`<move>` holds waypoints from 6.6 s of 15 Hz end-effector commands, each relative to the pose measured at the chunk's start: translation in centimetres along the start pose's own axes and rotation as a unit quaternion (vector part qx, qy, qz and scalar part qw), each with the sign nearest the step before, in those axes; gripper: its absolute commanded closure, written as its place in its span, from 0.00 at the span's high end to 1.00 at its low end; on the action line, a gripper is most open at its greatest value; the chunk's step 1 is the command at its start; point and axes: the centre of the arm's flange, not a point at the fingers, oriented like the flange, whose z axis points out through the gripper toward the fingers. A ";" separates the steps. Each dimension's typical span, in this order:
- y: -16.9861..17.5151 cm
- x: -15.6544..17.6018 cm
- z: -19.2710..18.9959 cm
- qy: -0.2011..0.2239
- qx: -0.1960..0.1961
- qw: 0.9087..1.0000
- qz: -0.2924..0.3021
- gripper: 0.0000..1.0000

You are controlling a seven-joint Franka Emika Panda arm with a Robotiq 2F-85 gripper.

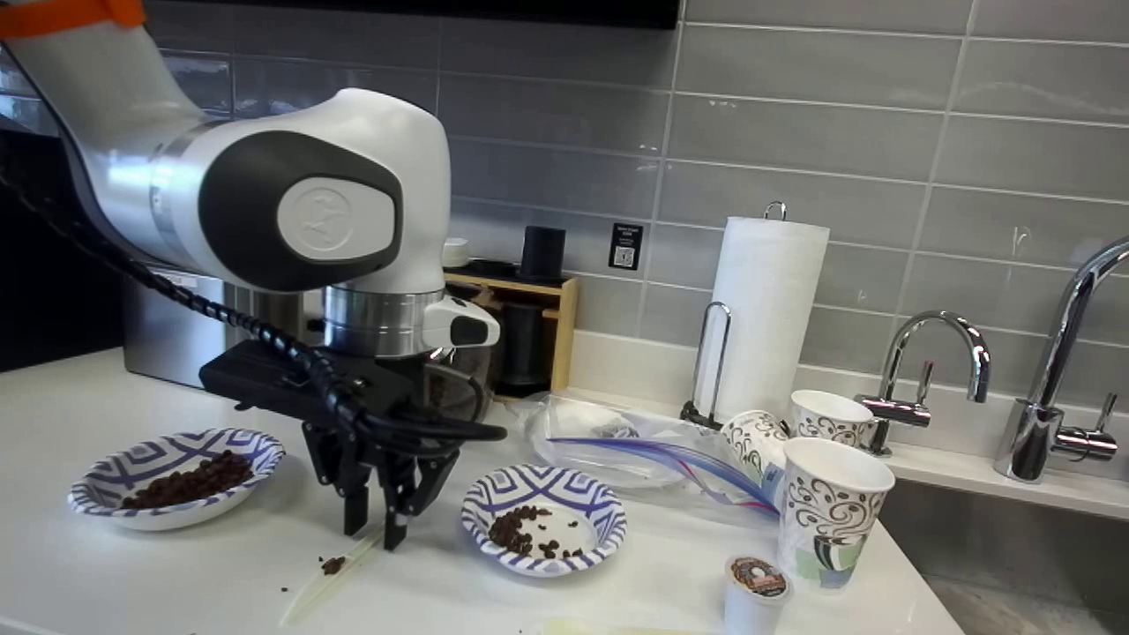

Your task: Pick up the beans in the bowl on the left then place them on the plastic knife and then drop the beans on the knife into the bowl on the right

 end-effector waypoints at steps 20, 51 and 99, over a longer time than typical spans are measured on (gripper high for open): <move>-0.3 0.8 0.6 -0.026 -0.001 1.000 0.000 0.03; 3.4 1.9 -6.3 -0.022 -0.010 1.000 0.015 0.03; 13.6 2.9 -13.9 0.100 -0.092 0.981 0.138 0.03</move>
